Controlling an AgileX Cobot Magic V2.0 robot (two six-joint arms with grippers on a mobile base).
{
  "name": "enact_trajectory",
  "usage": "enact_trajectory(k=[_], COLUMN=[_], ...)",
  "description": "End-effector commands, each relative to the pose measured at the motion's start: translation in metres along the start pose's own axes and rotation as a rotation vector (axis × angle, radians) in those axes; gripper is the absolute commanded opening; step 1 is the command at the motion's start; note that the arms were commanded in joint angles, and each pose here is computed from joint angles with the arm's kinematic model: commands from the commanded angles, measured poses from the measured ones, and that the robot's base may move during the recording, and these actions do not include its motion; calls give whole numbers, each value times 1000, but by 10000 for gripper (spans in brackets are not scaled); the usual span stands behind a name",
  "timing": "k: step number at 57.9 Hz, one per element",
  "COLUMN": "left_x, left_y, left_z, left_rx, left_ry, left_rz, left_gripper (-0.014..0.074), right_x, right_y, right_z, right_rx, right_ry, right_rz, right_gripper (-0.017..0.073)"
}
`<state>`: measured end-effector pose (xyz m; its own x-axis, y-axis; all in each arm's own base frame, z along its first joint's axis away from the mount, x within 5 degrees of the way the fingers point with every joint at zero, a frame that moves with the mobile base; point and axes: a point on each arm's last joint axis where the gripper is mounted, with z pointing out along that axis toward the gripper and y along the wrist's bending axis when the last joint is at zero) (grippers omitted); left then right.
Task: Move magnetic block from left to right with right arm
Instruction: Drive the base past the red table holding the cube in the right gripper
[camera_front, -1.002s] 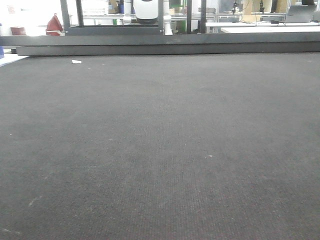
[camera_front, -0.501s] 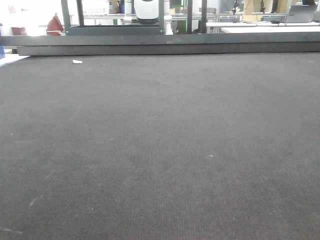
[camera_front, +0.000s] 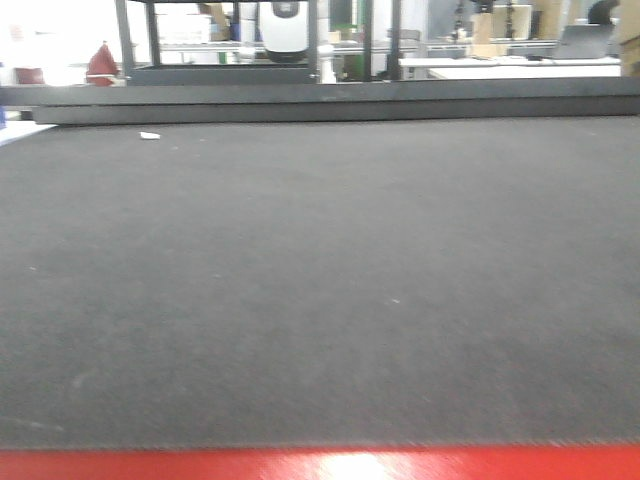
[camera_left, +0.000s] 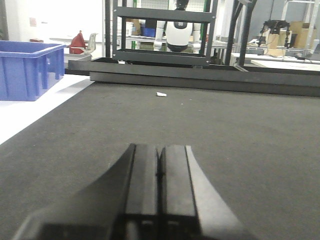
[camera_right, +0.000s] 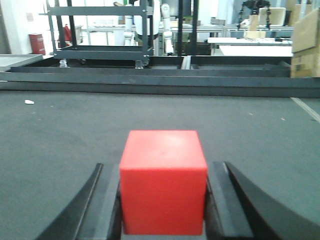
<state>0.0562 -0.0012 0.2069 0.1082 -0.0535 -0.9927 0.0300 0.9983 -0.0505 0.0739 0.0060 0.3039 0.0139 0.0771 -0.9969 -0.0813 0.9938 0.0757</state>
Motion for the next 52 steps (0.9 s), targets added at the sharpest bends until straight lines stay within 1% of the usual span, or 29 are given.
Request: enact_trajectory(k=[1,52], left_x=[-6,-6], left_y=[0,0], left_z=[-1,-1], left_rx=[1,1], left_ry=[-87,-87], left_rz=[-8,-8], left_gripper=[-126,-126], right_x=[-15,-15], right_y=[1,1], right_z=[0,0], right_rx=[1,1], right_ry=[-103,-98], right_rz=[-20,-20], right_gripper=[251,251])
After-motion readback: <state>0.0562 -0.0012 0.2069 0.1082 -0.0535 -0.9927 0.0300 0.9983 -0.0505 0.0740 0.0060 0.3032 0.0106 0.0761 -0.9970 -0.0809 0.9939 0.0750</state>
